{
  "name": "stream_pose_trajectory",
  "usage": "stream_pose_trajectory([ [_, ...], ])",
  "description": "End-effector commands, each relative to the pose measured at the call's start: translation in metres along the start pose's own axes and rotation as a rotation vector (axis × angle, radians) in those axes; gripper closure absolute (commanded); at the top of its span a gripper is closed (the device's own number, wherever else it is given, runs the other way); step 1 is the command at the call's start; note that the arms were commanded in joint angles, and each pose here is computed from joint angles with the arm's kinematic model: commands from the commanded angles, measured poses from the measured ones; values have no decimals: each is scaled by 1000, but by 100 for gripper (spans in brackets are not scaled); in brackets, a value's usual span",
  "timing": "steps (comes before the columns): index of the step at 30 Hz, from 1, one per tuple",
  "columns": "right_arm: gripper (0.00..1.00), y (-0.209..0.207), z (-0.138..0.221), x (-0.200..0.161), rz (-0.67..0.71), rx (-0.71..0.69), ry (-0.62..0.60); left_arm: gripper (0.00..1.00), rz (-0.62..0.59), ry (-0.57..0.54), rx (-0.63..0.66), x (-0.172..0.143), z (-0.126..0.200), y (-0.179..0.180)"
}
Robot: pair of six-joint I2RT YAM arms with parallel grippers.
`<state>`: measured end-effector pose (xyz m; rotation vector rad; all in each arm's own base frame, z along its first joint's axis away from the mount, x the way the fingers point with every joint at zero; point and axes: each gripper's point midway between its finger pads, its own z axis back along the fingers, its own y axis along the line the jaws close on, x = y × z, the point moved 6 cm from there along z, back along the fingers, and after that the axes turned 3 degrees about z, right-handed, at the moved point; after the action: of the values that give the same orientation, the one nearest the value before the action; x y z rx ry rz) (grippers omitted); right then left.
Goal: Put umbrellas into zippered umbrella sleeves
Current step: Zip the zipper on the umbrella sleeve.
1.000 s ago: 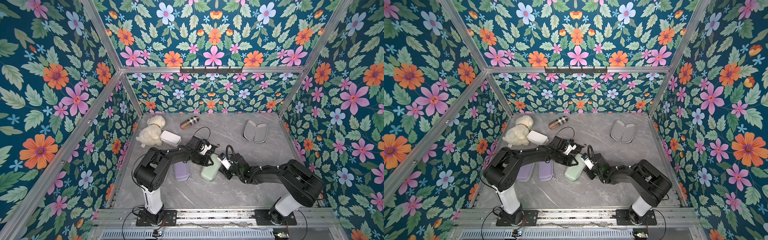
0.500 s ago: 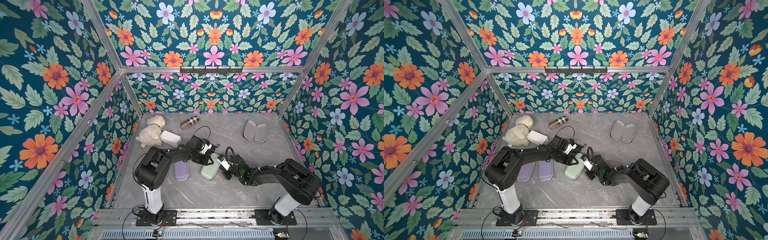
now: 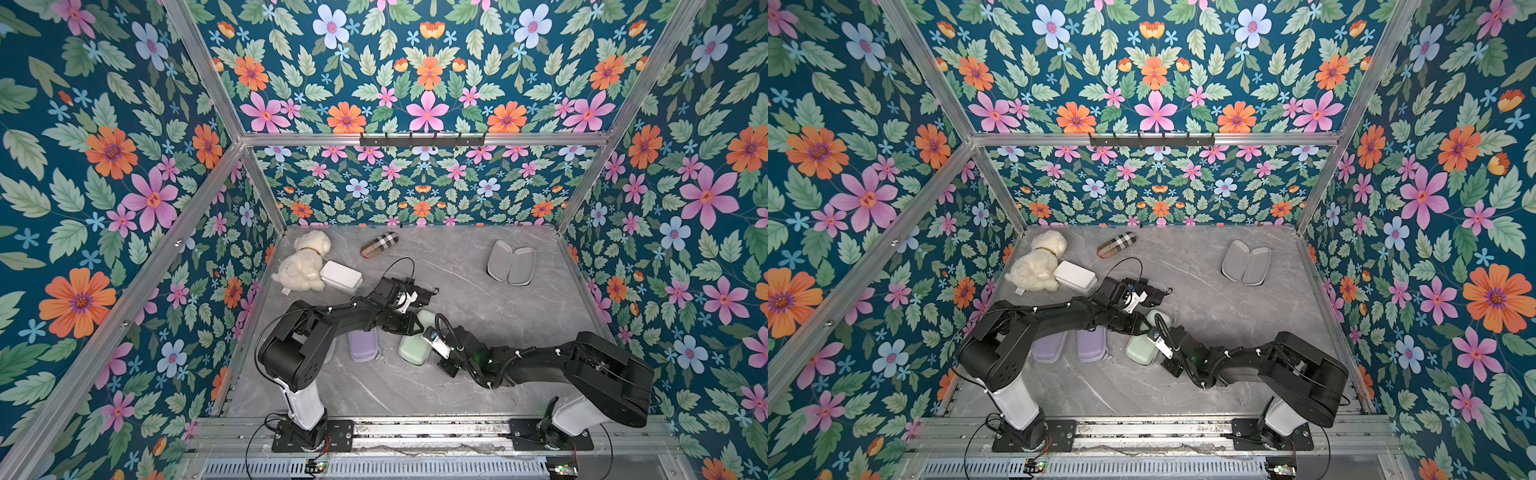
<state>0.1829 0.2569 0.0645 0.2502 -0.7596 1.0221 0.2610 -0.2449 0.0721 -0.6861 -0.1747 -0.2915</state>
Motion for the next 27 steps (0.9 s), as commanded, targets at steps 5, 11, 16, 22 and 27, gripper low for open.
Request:
stream_pose_trajectory([
  [5,100,48,12,-19,46,221,182,94,251,-137,331,-15,8,51],
  [11,100,53,18,-20,5,243,176,96,349,-261,277,-19,14,52],
  [16,99,15,33,-14,-184,183,88,92,244,-173,232,-22,10,42],
  [22,71,-21,35,-10,-240,93,26,91,62,52,238,-27,0,39],
  [27,65,-23,14,-11,-194,67,-20,91,22,82,190,-22,-1,30],
])
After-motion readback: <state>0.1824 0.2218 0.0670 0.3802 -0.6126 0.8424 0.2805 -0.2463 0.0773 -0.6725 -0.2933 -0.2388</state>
